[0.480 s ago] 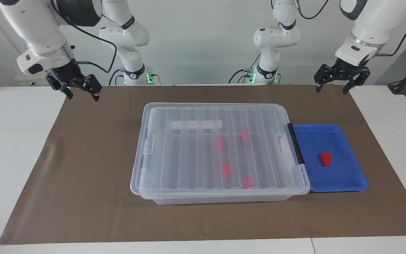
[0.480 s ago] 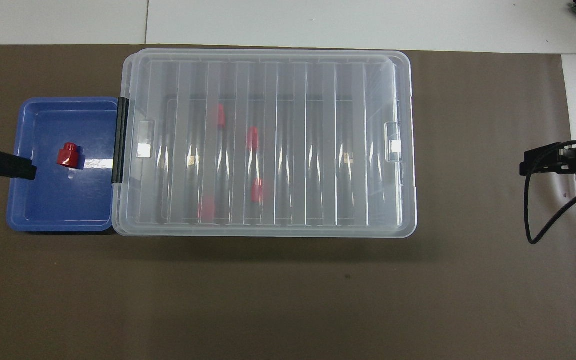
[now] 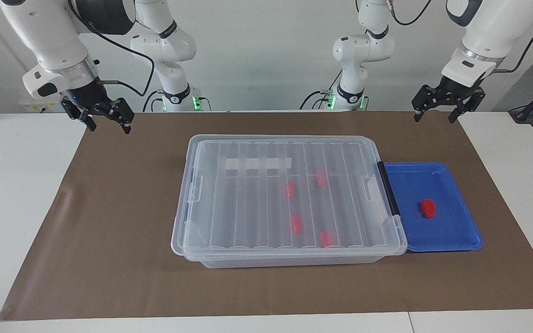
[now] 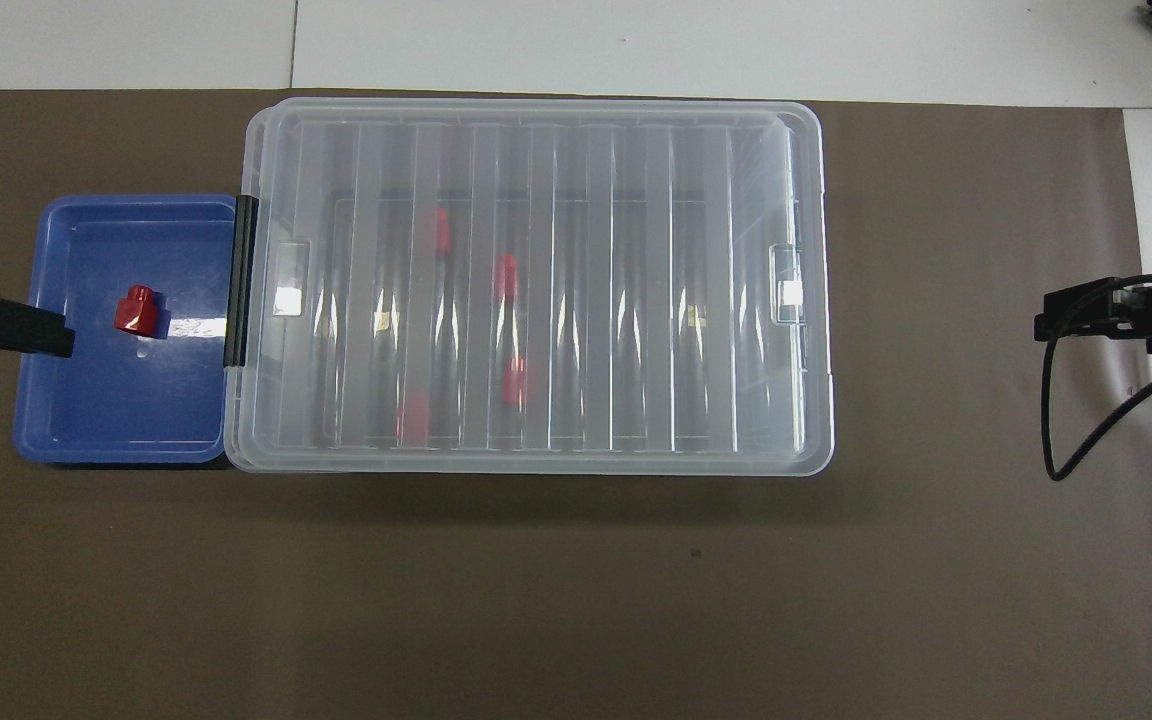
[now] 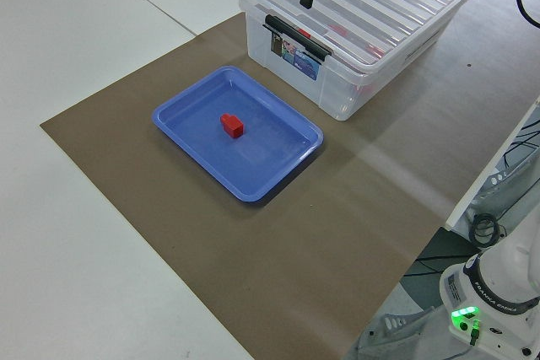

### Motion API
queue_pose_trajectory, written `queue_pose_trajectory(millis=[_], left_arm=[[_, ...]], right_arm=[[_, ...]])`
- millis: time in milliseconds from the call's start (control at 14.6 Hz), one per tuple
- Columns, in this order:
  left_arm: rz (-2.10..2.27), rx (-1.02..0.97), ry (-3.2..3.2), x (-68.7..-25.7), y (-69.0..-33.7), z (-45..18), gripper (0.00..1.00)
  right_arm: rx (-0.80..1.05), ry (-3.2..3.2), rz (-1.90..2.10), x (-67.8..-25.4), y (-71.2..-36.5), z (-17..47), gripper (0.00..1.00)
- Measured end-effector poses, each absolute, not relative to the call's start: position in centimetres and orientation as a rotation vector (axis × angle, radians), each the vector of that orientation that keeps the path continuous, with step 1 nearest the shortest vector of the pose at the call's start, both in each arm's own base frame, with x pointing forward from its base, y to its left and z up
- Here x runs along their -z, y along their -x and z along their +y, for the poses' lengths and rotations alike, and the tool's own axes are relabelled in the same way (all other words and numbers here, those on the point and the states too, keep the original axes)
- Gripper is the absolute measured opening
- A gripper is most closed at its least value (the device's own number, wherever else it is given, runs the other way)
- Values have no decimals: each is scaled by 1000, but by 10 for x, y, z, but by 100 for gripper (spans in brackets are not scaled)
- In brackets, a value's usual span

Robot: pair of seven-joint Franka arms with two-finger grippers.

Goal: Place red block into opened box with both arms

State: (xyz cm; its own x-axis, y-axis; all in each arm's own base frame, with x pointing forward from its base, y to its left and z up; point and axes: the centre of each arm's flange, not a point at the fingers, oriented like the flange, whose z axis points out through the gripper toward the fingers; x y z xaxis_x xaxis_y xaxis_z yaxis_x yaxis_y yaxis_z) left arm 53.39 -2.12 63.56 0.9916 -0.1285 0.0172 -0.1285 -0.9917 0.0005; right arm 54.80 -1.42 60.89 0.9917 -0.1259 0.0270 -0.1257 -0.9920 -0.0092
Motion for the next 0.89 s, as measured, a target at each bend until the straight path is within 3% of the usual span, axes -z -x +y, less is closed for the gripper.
queue_pose_trajectory(millis=[274, 891], left_arm=[[-194, -27, -3134, -636, -534, -21, 100], [-192, -21, -3133, -634, -534, -21, 100]], right_arm=[[137, 3125, 97, -580, -567, 24, 100], [235, 3097, 52, -466, -628, 112, 100]])
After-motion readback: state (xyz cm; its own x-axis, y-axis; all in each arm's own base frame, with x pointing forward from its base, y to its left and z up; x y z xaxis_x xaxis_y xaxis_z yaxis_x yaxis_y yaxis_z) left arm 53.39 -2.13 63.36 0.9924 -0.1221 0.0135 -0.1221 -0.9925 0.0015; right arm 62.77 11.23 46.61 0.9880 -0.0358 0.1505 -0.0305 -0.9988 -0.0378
